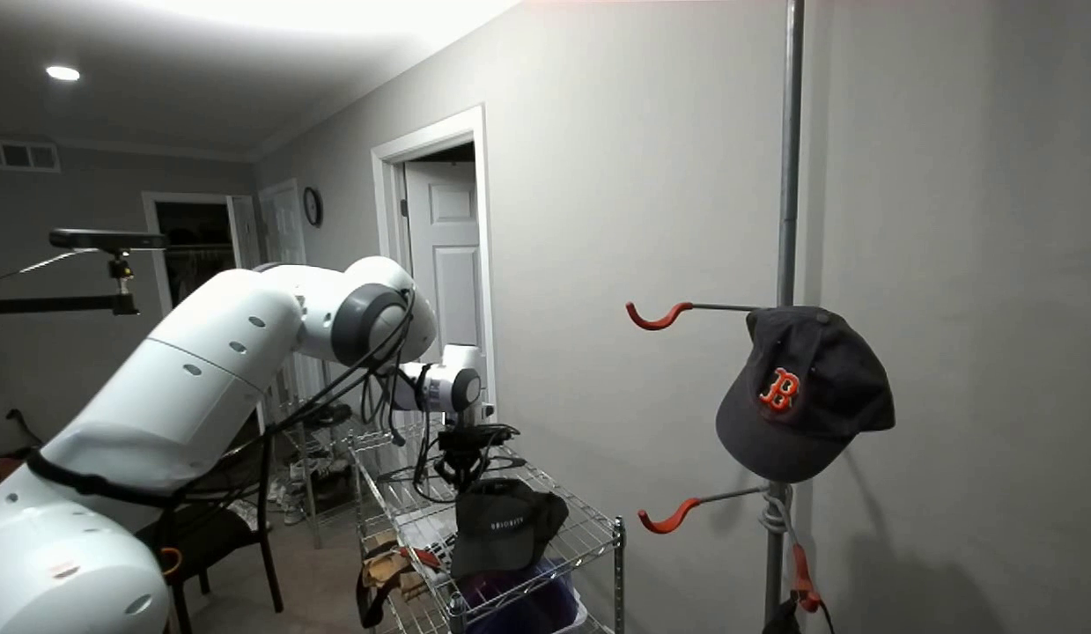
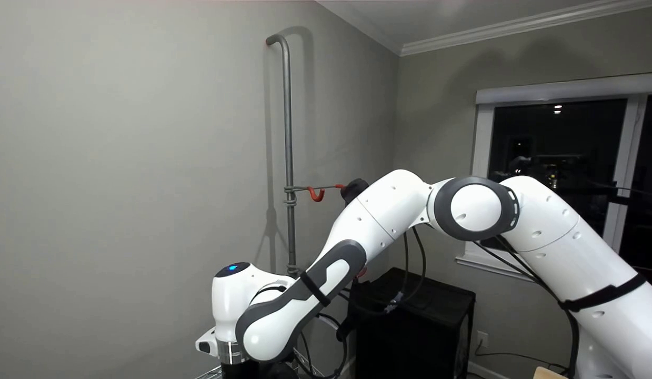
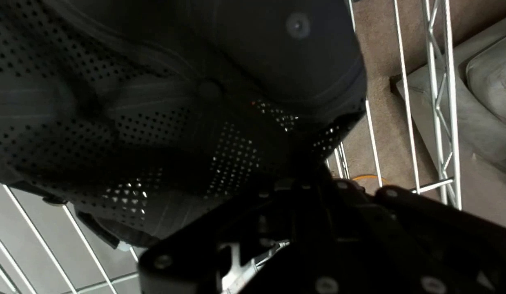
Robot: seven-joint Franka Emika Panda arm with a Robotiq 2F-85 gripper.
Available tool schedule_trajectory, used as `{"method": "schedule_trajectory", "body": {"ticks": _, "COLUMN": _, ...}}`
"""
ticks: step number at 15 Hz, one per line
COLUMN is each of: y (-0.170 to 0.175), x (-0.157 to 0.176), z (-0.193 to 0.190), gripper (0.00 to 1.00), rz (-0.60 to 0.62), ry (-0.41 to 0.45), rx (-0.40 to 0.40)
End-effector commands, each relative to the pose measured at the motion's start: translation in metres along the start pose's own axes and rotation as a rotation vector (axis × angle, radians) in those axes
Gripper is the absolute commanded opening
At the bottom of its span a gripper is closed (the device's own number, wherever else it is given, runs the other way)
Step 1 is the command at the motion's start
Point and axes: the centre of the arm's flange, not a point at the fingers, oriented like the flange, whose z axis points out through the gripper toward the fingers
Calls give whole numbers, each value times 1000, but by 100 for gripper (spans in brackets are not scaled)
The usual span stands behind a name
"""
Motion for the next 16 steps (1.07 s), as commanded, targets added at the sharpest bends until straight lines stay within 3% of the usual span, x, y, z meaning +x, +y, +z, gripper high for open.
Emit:
{"method": "schedule_trajectory", "body": {"ticks": 1, "y": 9, "x": -17, "z": -40, "gripper": 3, "rz": 86, "ry": 51, "rx": -66}}
{"method": "schedule_trajectory", "body": {"ticks": 9, "y": 31, "x": -66, "z": -184, "gripper": 4, "rz": 335, "ry": 155, "rx": -363}}
{"method": "schedule_trajectory", "body": {"ticks": 16, "y": 45, "x": -110, "z": -226, "gripper": 4, "rz": 563, "ry": 207, "rx": -538}}
